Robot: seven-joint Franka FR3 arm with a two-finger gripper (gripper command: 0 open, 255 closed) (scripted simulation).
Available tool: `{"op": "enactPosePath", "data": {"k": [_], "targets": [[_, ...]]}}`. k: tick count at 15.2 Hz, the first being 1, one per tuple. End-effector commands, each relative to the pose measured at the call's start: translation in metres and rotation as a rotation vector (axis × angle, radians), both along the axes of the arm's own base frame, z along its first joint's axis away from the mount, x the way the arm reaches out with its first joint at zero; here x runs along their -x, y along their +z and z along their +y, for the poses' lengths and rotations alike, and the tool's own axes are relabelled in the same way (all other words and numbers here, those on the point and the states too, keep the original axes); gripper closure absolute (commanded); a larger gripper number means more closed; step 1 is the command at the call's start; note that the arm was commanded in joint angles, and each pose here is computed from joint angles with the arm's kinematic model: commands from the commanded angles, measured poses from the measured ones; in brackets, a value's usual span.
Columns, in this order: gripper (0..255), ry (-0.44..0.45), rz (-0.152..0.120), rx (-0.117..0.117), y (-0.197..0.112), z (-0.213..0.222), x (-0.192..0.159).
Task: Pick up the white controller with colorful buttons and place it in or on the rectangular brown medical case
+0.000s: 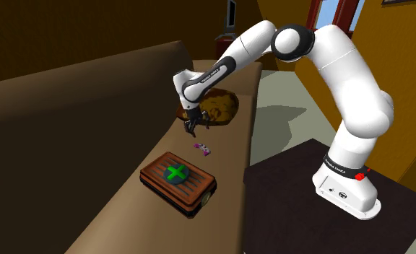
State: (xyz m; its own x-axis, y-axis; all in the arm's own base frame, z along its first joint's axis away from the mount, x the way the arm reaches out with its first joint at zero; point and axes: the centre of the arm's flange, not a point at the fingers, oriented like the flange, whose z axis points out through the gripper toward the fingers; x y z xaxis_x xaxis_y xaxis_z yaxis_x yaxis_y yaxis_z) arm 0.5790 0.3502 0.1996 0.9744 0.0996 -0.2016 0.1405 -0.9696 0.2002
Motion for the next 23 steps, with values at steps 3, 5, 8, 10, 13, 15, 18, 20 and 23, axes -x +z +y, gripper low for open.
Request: {"op": "enactPosePath", "data": {"k": [3, 5, 8, 10, 13, 15, 18, 20, 23], "targets": [[0, 0.003, 0.012, 0.012, -0.029, 0.020, -0.009], [0, 0.003, 0.012, 0.012, -0.039, 0.017, -0.007], [0, 0.003, 0.012, 0.012, -0.054, 0.014, -0.004], [0, 0.003, 0.012, 0.012, -0.062, 0.012, -0.003], [0, 0.003, 0.012, 0.012, -0.062, 0.012, -0.003], [0, 0.003, 0.012, 0.012, -0.062, 0.012, -0.003], [255, 0.003, 0.012, 0.012, -0.062, 0.012, -0.003], [255, 0.003, 0.012, 0.012, -0.062, 0.012, -0.003], [255, 0.003, 0.012, 0.012, -0.062, 0.012, -0.003]]}}
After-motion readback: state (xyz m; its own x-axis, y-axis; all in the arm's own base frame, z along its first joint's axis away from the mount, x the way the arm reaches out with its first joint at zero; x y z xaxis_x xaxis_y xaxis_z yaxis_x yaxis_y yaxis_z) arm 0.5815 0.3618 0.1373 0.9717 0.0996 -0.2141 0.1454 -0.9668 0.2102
